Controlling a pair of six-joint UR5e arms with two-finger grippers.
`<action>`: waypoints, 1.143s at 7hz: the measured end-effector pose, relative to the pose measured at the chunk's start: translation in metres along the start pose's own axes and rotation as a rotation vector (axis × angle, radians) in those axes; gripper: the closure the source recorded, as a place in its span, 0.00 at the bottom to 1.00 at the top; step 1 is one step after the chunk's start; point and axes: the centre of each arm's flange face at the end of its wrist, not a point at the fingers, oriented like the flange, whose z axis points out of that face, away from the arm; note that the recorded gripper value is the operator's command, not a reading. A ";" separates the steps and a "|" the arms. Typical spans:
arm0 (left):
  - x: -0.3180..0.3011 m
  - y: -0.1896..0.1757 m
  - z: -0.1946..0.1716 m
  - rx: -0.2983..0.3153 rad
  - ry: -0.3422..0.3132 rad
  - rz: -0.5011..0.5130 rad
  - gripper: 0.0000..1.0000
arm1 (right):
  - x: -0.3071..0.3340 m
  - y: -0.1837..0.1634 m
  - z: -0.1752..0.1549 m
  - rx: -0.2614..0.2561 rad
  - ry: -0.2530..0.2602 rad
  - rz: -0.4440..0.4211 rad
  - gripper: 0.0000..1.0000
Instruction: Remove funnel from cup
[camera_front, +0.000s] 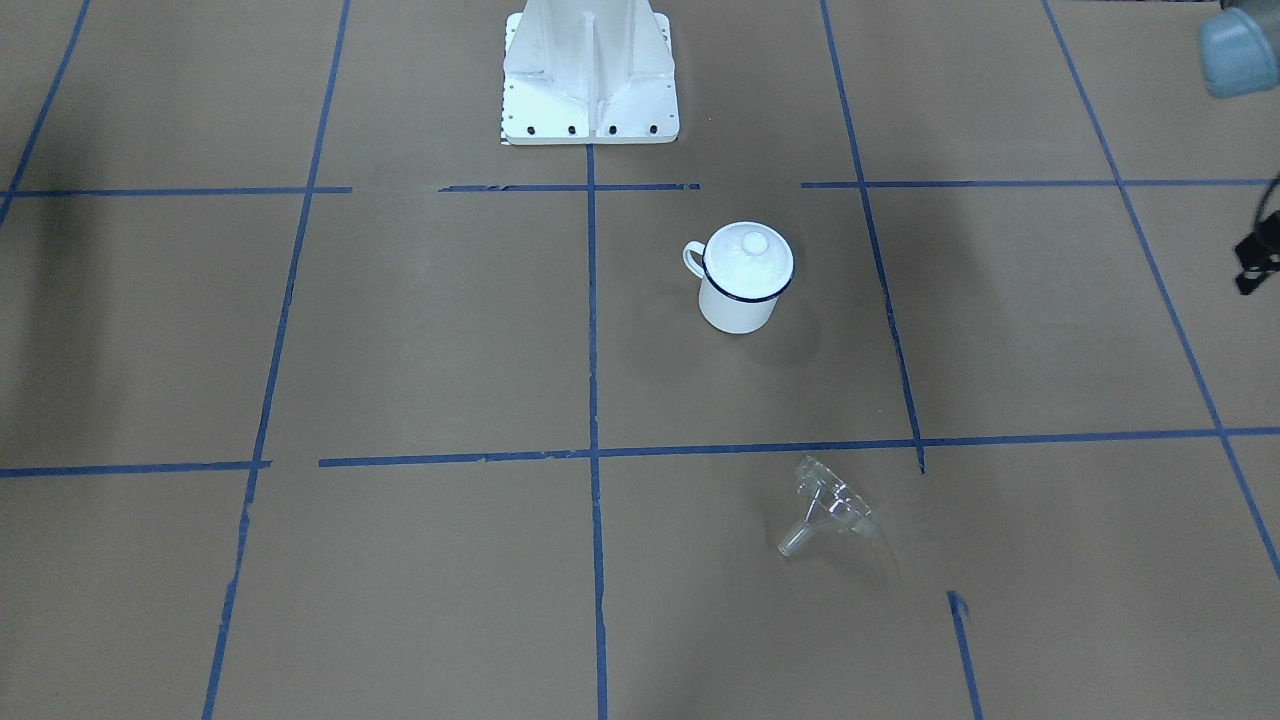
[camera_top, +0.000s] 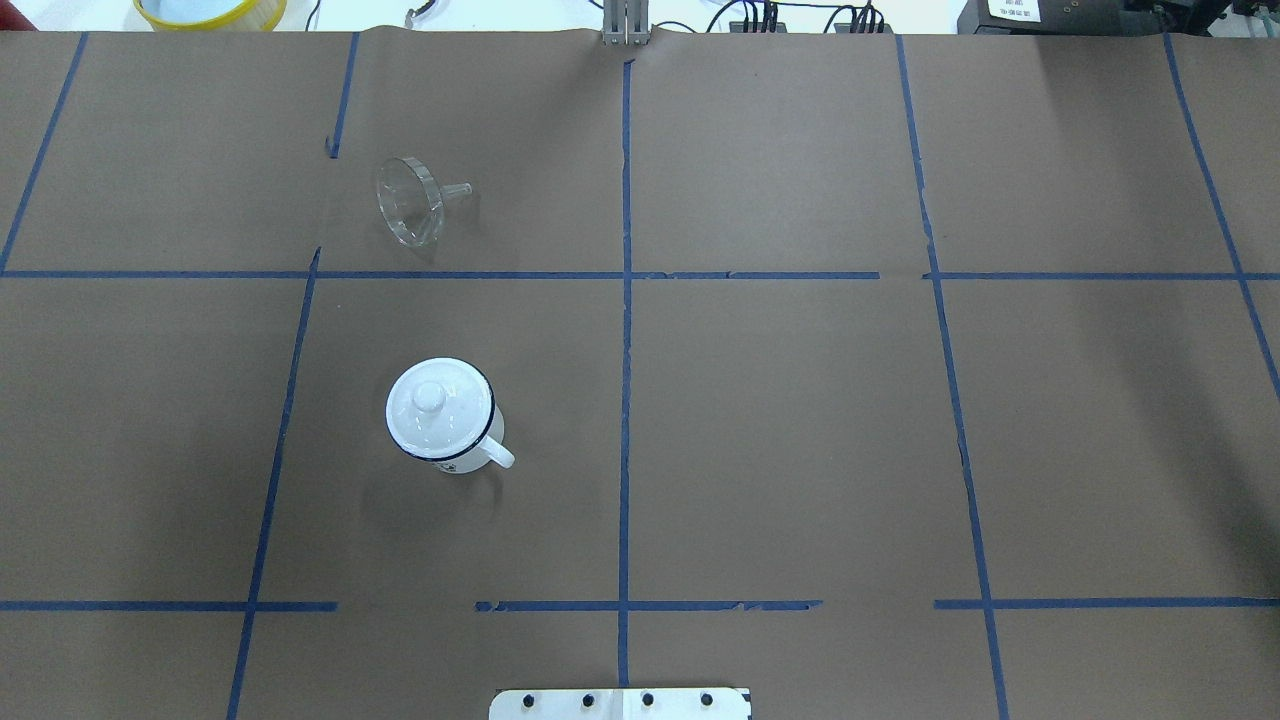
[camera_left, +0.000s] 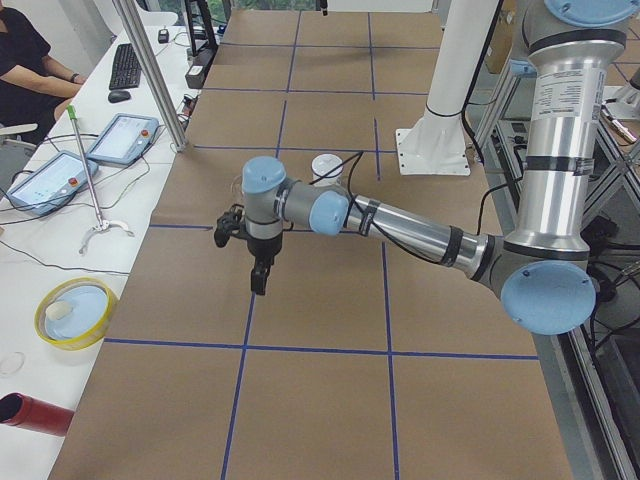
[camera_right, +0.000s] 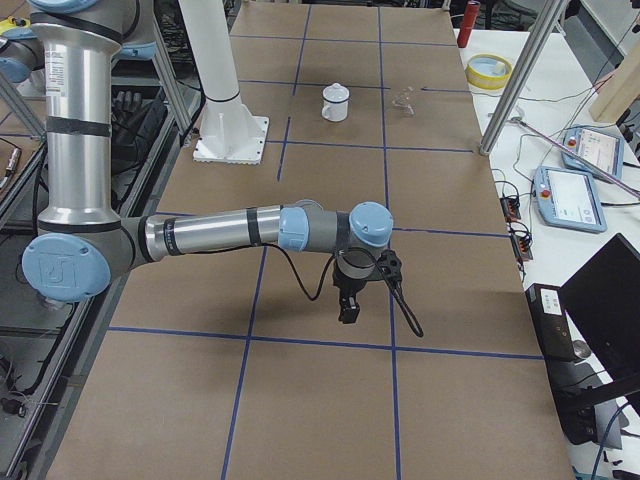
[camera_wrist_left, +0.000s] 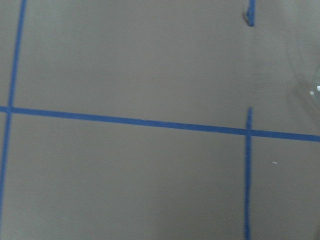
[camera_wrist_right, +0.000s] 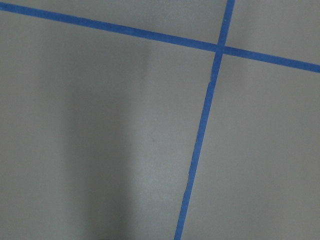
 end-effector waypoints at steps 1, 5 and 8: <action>-0.054 0.012 0.000 -0.004 0.004 0.020 0.00 | 0.000 0.000 0.000 0.000 0.000 0.000 0.00; -0.080 0.015 -0.020 -0.048 0.202 -0.065 0.00 | 0.000 0.000 0.000 0.000 0.000 0.000 0.00; -0.091 0.017 0.007 -0.060 0.208 -0.061 0.00 | 0.000 0.000 0.000 0.000 0.000 0.001 0.00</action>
